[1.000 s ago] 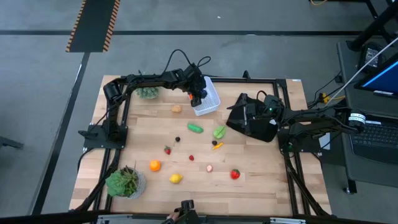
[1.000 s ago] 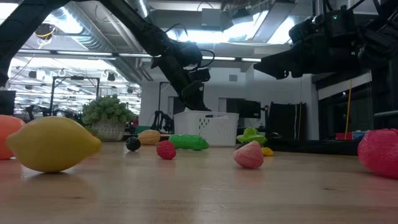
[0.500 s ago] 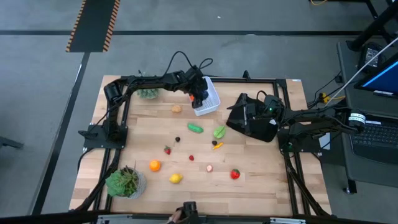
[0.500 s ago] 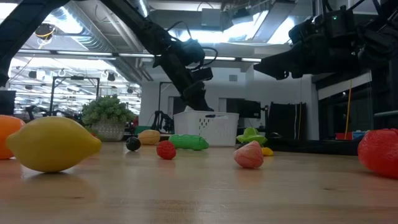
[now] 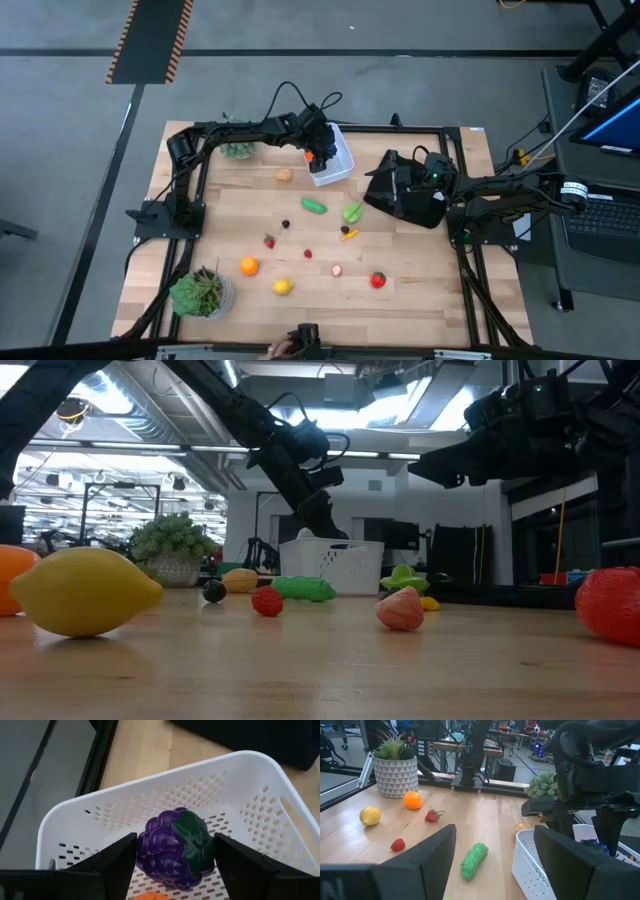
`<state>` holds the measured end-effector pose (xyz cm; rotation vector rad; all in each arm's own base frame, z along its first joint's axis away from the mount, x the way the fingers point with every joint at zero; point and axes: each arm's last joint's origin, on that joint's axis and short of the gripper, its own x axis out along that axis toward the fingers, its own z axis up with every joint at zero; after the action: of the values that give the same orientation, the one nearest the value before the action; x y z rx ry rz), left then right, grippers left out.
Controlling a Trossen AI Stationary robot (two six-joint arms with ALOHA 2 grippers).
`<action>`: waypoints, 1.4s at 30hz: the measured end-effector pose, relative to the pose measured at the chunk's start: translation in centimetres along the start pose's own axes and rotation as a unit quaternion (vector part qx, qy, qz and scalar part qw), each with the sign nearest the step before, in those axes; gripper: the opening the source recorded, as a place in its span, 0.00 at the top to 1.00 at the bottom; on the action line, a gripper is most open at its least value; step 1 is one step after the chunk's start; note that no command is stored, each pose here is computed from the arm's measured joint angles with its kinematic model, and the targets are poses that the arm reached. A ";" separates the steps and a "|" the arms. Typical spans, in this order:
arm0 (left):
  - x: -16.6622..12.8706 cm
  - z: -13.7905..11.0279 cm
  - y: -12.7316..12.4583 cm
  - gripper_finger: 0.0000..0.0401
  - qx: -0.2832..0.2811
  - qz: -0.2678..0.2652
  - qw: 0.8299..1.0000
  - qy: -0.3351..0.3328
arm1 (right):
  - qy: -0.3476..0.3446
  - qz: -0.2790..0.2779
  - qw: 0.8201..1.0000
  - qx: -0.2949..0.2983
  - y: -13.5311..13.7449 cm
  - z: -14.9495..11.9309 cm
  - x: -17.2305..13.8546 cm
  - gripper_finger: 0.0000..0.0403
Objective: Pick and placing Produce into tupperware
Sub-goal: Put the grapes into the basket, then put the potato into the basket
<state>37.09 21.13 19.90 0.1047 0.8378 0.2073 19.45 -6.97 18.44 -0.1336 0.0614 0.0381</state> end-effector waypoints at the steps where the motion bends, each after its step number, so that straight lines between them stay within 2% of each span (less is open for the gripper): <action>1: 0.0 0.0 0.0 0.37 0.002 0.000 1.000 0.000 | 0.000 0.000 1.000 0.000 0.0 0.0 0.0 0.33; 14: 0.0 0.0 -0.3 0.37 -0.014 -0.003 1.000 0.002 | 0.000 0.000 1.000 0.000 0.0 0.0 0.0 0.33; 24: 0.0 -0.2 -0.3 0.26 -0.027 0.002 0.999 0.017 | 0.000 0.000 1.000 0.000 0.0 0.0 0.0 0.33; 33: 0.0 -0.1 -0.2 0.24 0.001 0.008 1.000 0.015 | 0.003 0.001 1.000 0.002 0.0 -0.1 0.0 0.33; 38: -1.8 0.9 0.1 0.25 0.000 0.019 1.000 -0.016 | 0.013 0.002 1.000 0.006 0.0 -0.3 0.0 0.33; 42: -2.9 0.8 -0.4 0.23 -0.010 -0.019 0.999 -0.030 | 0.023 0.004 1.000 0.010 0.1 -0.5 0.0 0.33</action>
<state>35.84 20.13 22.49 0.0762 0.7765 0.1755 19.40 -6.95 17.95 -0.1142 0.1080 0.0422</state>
